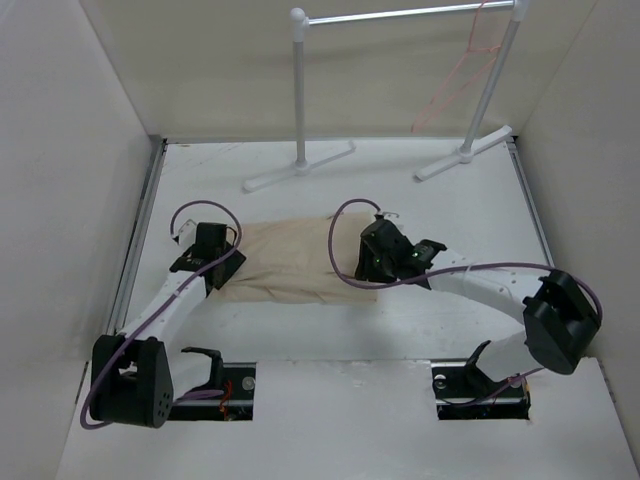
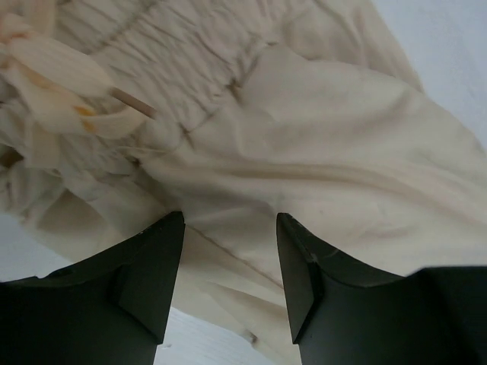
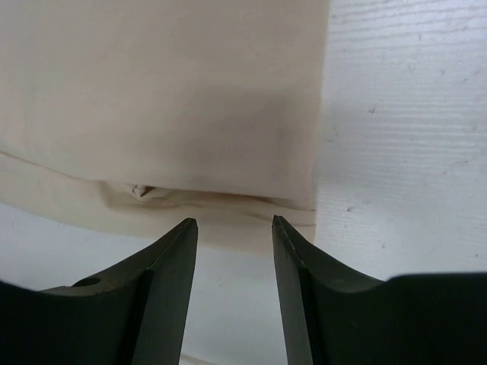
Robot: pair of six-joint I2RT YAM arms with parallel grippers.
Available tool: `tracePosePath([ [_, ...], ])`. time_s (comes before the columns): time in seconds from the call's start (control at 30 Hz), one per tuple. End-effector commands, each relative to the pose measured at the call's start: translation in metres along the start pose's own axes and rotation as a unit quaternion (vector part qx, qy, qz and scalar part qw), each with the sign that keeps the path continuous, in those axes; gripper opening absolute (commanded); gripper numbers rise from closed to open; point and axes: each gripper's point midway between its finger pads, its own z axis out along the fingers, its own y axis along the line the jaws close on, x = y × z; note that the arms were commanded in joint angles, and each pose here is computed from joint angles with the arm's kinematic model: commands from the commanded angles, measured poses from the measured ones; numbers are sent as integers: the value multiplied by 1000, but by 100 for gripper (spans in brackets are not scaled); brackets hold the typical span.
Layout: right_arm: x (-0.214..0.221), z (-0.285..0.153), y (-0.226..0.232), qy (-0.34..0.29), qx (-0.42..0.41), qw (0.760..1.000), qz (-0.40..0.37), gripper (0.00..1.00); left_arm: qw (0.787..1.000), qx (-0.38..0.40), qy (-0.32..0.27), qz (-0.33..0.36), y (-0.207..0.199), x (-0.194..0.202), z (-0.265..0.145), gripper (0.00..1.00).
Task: Place the trousers on the hanger
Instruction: Fold the trousers at the center of the board.
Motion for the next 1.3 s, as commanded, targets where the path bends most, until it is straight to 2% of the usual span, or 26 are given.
tracePosePath([
  [0.0,-26,7,6,-46,12,999,-11,50,1000,-14,-9,-3,17,-3,4,49],
  [0.2,-21,29,3,-31,33,998,-41,51,1000,-19,-10,-4,25,-2,5,49],
  [0.27,-27,32,3,-39,40,997,-51,48,1000,-15,-9,-3,24,-2,4,49],
  [0.3,-31,31,4,-48,44,996,-56,45,1000,-14,-9,-2,22,-2,3,49],
  [0.4,-40,27,4,-70,62,992,-82,22,1000,-10,-12,-3,21,-4,0,49],
  [0.47,-39,26,2,-72,72,991,-92,11,1000,-13,-13,-6,24,-5,-1,49],
  [0.6,-23,20,-7,-55,71,991,-98,3,1000,-22,-14,-12,30,-6,-1,48],
  [0.7,-12,11,-9,-46,58,993,-97,3,1000,-23,-15,-15,33,-7,-4,48],
  [0.77,-11,6,-3,-45,45,994,-86,7,1000,-24,-12,-14,33,-5,-6,48],
  [0.87,-22,-3,23,-54,-2,996,-70,31,999,-34,-11,-14,38,-6,-11,47],
  [0.93,-33,-10,45,-62,-39,996,-56,35,999,-25,-22,-11,30,-14,-23,47],
  [1.0,-45,-15,67,-71,-75,994,-31,34,999,1,-50,-6,12,-30,-42,47],
  [1.1,-46,-7,105,-58,-152,987,6,19,996,41,-83,15,-24,-48,-66,38],
  [1.17,-36,10,116,-41,-189,981,34,13,994,70,-76,33,-53,-43,-72,32],
  [1.27,-9,37,104,-7,-198,976,89,9,991,103,-57,60,-92,-21,-62,30],
])
